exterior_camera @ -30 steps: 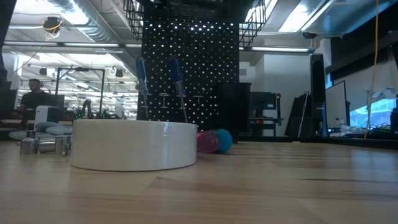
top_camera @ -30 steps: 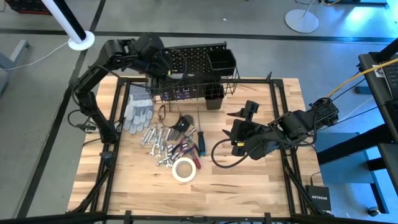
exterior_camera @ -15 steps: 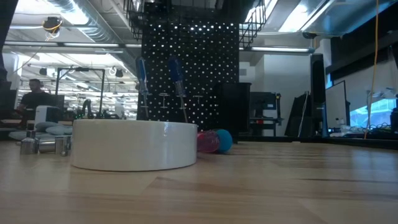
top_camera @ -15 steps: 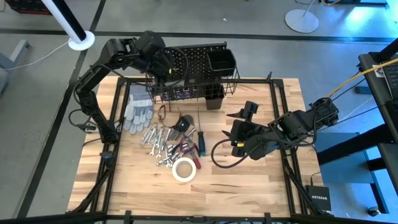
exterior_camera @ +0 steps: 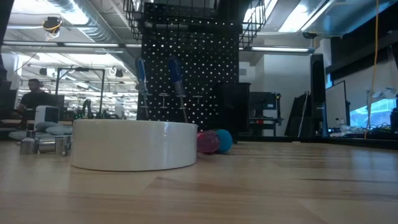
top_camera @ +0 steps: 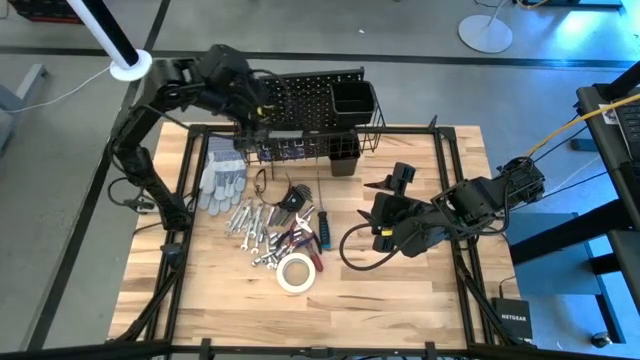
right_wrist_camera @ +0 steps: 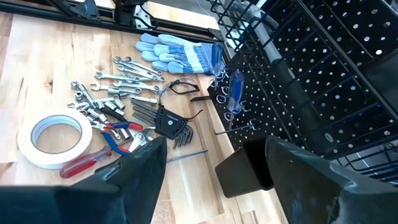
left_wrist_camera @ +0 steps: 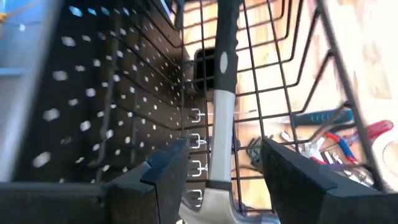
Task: Hang tools onto peg board
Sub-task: Put the black screwdriver into the bottom black bin on the pegboard
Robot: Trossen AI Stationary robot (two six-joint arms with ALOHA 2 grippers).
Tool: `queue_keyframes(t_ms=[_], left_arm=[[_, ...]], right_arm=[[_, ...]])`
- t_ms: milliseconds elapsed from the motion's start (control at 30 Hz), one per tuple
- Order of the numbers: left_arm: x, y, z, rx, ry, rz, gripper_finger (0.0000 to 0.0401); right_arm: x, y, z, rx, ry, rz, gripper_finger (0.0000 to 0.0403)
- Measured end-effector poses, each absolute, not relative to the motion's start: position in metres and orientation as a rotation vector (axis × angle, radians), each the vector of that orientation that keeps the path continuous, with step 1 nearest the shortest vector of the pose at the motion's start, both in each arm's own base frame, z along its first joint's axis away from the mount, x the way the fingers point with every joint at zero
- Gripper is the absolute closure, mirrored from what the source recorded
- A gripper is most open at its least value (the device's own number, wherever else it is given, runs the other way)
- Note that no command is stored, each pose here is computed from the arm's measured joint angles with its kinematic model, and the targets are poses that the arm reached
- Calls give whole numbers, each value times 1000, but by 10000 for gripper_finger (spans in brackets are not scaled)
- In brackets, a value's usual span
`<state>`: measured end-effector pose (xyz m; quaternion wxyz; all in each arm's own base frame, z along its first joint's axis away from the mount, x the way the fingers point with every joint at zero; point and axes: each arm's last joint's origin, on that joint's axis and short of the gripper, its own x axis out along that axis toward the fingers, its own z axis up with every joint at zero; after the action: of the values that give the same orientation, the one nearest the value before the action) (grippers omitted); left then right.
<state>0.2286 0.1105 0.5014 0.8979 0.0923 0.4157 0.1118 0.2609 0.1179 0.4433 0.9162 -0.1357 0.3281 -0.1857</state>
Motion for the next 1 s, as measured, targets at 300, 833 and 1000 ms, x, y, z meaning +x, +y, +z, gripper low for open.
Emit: queue_keyframes(t_ms=[300,833,1000], left_arm=[[188,76,535,135,613,161,210],[192,-37,482,10,826,-102,210],[193,-66,425,-10,882,-46,210]], right_arm=[[261,117,444,-294,671,-395,127],[254,161,354,-309,754,-438,127],[247,168,285,-267,728,-540,127]])
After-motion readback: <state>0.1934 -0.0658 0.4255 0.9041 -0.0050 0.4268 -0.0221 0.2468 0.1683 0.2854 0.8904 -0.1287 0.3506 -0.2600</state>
